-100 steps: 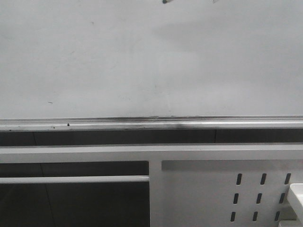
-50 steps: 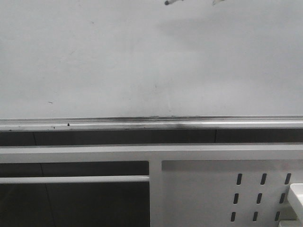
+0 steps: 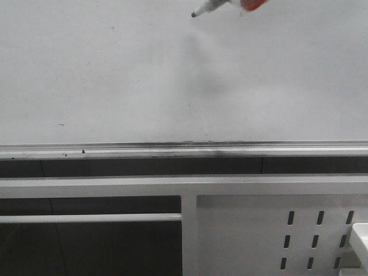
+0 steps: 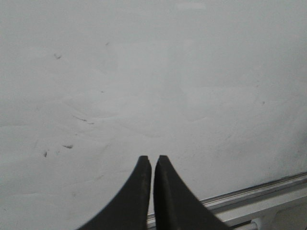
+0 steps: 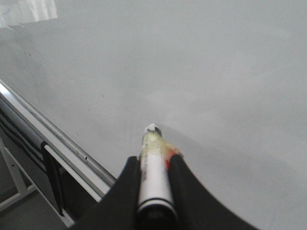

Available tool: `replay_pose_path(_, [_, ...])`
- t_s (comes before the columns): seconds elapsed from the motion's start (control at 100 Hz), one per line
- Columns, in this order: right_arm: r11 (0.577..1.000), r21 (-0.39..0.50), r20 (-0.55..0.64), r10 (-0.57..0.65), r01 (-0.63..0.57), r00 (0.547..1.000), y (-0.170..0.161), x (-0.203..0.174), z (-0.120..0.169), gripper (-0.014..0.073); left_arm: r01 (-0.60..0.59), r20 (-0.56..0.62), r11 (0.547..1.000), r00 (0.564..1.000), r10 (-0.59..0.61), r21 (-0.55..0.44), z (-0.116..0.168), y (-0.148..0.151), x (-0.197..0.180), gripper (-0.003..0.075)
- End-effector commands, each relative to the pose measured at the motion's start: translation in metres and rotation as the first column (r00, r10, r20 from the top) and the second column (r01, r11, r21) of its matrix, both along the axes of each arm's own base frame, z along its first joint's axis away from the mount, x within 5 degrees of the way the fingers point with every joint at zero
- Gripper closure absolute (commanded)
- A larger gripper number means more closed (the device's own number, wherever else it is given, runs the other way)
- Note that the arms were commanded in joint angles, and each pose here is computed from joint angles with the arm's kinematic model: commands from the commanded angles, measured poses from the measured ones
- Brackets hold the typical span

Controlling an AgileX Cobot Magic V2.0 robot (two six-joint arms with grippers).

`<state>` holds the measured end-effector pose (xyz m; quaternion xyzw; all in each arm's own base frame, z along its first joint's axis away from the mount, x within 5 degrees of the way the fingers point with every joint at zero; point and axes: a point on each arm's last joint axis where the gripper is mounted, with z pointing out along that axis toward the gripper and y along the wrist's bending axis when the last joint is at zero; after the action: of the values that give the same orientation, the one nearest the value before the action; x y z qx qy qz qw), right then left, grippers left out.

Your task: Write number 1 on whiteboard

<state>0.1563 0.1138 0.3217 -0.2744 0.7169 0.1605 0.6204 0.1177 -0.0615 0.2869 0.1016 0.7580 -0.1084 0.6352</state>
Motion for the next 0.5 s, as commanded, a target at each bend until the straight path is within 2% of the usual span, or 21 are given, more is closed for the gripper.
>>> replay_pose_path(0.0, [0.998,0.044,0.09,-0.055,0.051,0.994,-0.003,0.006,0.018,0.0664,-0.013,0.057,1.0,0.998,0.013,0.002,0.012,0.001,0.001,0.074])
replay_pose_path(0.27, [0.995,0.018,0.062,-0.097,0.096,0.993,-0.002,0.02,0.008,0.0664,-0.013,0.057,1.0,0.998,0.013,0.002,0.012,0.001,0.001,0.074])
replay_pose_path(0.49, [0.995,-0.039,-0.011,-0.087,0.087,0.996,0.007,0.032,-0.01,0.0664,-0.013,0.057,1.0,0.998,0.013,0.002,0.012,0.001,0.001,0.074])
